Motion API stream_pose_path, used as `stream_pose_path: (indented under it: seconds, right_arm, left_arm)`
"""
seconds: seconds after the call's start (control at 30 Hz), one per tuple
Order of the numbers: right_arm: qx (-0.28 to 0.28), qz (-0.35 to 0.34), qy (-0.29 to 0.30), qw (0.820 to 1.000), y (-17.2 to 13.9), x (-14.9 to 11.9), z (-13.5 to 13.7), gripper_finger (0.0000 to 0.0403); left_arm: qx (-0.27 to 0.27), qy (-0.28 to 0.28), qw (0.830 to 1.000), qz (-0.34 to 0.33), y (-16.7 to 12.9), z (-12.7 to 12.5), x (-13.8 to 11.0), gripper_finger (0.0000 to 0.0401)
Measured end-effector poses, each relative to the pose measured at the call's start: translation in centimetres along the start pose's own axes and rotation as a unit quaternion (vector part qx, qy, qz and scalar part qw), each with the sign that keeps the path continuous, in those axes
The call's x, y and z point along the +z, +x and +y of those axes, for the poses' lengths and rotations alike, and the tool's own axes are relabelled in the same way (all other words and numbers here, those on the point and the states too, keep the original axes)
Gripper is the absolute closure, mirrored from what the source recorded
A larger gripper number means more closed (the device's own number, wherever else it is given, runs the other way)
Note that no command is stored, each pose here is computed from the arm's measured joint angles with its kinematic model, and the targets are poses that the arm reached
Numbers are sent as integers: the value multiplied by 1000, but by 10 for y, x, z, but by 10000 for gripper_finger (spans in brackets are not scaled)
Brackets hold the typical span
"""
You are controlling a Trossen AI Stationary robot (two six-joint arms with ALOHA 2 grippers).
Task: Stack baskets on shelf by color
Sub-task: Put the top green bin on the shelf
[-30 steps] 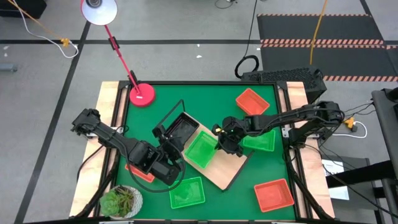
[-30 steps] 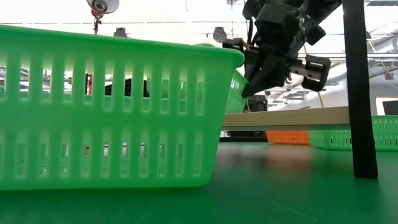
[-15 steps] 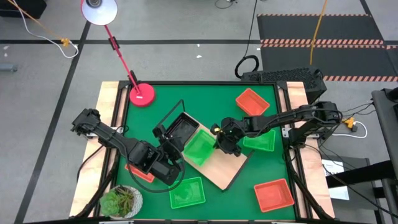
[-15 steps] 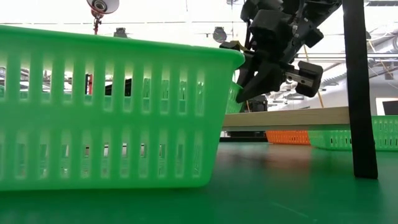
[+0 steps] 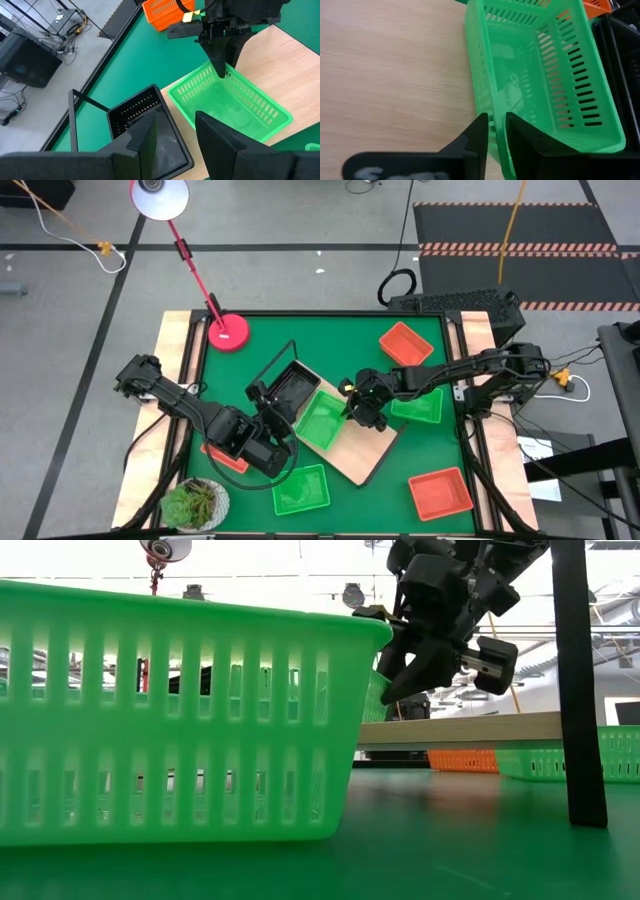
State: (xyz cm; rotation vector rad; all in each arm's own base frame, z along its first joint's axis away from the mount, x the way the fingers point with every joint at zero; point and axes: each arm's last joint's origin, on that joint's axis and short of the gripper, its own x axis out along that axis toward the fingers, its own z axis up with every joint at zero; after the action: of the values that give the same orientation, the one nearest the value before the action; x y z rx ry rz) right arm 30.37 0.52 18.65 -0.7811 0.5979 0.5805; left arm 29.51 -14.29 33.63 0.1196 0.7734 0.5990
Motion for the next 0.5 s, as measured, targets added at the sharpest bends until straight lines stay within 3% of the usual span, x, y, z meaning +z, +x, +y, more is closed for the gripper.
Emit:
stream_pose_path:
  seconds: [0.5]
  right_arm:
    - [-40,35,43,998,0,-1,-3,323]
  left_arm:
    - [-2,0,1000,2,0,0,0,263]
